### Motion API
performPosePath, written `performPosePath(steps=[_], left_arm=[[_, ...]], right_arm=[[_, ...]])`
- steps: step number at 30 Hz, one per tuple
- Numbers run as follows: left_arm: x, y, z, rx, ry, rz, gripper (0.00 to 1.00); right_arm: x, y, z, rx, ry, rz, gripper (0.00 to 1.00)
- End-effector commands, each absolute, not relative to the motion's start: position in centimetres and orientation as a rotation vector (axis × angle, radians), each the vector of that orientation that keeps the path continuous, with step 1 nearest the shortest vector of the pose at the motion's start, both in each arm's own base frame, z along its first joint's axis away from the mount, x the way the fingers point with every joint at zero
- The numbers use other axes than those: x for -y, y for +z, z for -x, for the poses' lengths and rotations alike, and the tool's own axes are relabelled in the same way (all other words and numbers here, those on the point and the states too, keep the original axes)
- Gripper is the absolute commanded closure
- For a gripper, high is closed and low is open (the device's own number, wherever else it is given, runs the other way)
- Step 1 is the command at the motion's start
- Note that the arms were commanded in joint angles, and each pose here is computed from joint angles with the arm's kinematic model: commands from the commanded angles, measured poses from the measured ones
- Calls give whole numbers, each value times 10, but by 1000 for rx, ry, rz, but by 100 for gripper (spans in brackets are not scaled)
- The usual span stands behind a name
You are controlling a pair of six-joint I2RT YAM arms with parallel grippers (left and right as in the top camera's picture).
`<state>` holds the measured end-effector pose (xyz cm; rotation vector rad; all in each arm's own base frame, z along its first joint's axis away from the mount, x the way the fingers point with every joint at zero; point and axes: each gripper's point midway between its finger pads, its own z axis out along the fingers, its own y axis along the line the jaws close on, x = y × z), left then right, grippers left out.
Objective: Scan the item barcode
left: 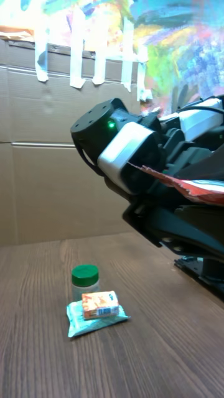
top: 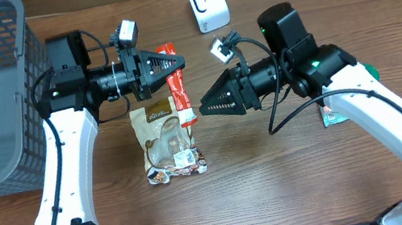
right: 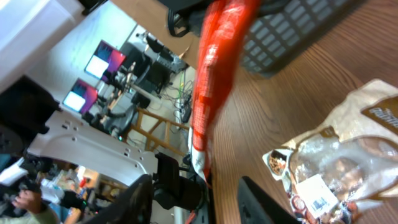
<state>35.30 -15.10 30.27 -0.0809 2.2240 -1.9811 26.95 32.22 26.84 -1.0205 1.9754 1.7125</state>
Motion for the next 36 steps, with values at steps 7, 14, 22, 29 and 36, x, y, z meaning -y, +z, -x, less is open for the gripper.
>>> performPosePath(steps=[7,14,22,29,36], left_arm=[[165,315,-345,-2228,-2071,44,96],[165,315,-345,-2228,-2071,43,96],[164,315,-345,-2225,-2067,41,96],[162,319,-351,-2188,-2023,-14,96],[153,319,-355,-2182,-2017,26,96]], right_arm=[[-341,273,-260,-1917,1651,1093,62],[-347,276,-265,-1892,1620,1088,73],[-349,270,-269,-1918,1598,1070,88],[-343,259,-275,-2001,1562,1020,96],[-340,255,-277,-2026,1551,1003,77]])
